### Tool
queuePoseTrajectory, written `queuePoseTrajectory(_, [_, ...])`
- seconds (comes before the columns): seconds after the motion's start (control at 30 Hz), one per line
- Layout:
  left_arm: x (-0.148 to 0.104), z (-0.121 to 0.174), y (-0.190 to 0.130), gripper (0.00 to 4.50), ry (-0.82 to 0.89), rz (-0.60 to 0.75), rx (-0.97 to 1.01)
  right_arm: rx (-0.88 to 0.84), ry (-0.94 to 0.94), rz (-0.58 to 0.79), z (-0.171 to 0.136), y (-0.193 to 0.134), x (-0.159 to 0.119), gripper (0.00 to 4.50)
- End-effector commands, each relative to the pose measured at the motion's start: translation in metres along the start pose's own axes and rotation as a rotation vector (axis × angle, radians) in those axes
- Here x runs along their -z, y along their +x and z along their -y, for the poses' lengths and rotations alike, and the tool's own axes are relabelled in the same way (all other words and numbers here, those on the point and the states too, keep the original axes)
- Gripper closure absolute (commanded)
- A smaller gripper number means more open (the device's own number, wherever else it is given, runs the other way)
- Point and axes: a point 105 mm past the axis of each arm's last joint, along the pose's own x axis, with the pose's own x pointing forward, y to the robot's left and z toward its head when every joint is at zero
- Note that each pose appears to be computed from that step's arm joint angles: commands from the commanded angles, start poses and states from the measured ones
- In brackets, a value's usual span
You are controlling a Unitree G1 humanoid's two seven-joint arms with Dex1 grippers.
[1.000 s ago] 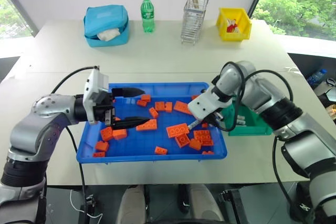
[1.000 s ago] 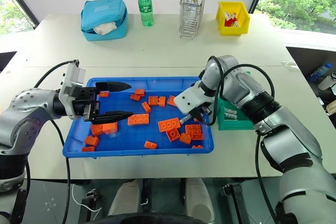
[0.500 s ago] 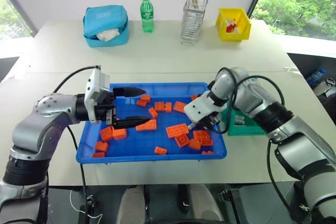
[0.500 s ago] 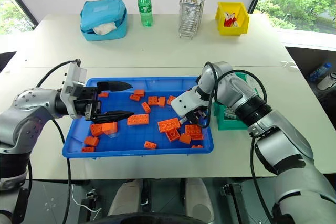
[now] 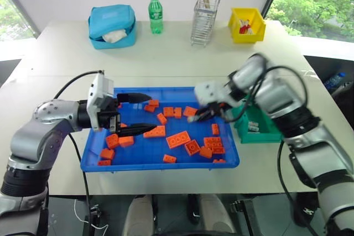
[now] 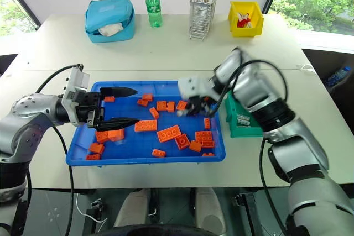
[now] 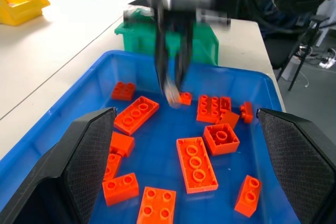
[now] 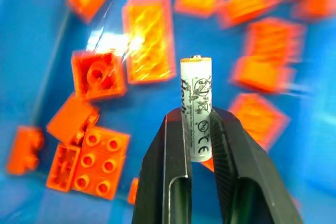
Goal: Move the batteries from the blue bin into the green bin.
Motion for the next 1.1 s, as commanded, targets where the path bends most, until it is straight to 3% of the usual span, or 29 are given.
queuePoseTrajectory(0.03, [-0.01,-0.001,-0.002,0.0,0.039,0.015,0.012,0.196,0.171,0.096,0.005,-0.059,0.002,4.47])
queuePoseTrajectory(0.17, [-0.012,-0.003,-0.001,0.0,0.038,0.016,0.033,0.347,0.397,0.088,-0.014,-0.093,0.04,4.47])
queuePoseTrajectory(0.37, [-0.013,-0.007,0.001,0.0,0.041,0.011,0.058,0.491,0.519,0.038,-0.029,-0.094,0.074,4.47])
queuePoseTrajectory(0.6, [-0.016,-0.013,0.004,0.0,0.053,0.011,0.074,0.591,0.511,0.038,-0.028,-0.098,0.094,1.03])
queuePoseTrajectory(0.73, [-0.017,-0.017,-0.008,0.0,0.06,-0.01,0.045,0.603,0.438,0.13,-0.032,-0.123,0.094,1.03])
queuePoseTrajectory(0.93, [-0.023,-0.025,-0.055,0.0,0.035,-0.069,-0.05,0.574,0.403,0.128,-0.059,-0.167,0.124,1.03])
queuePoseTrajectory(1.1, [-0.022,-0.027,-0.093,0.0,0.029,-0.143,-0.13,0.567,0.439,0.127,-0.071,-0.175,0.144,1.03])
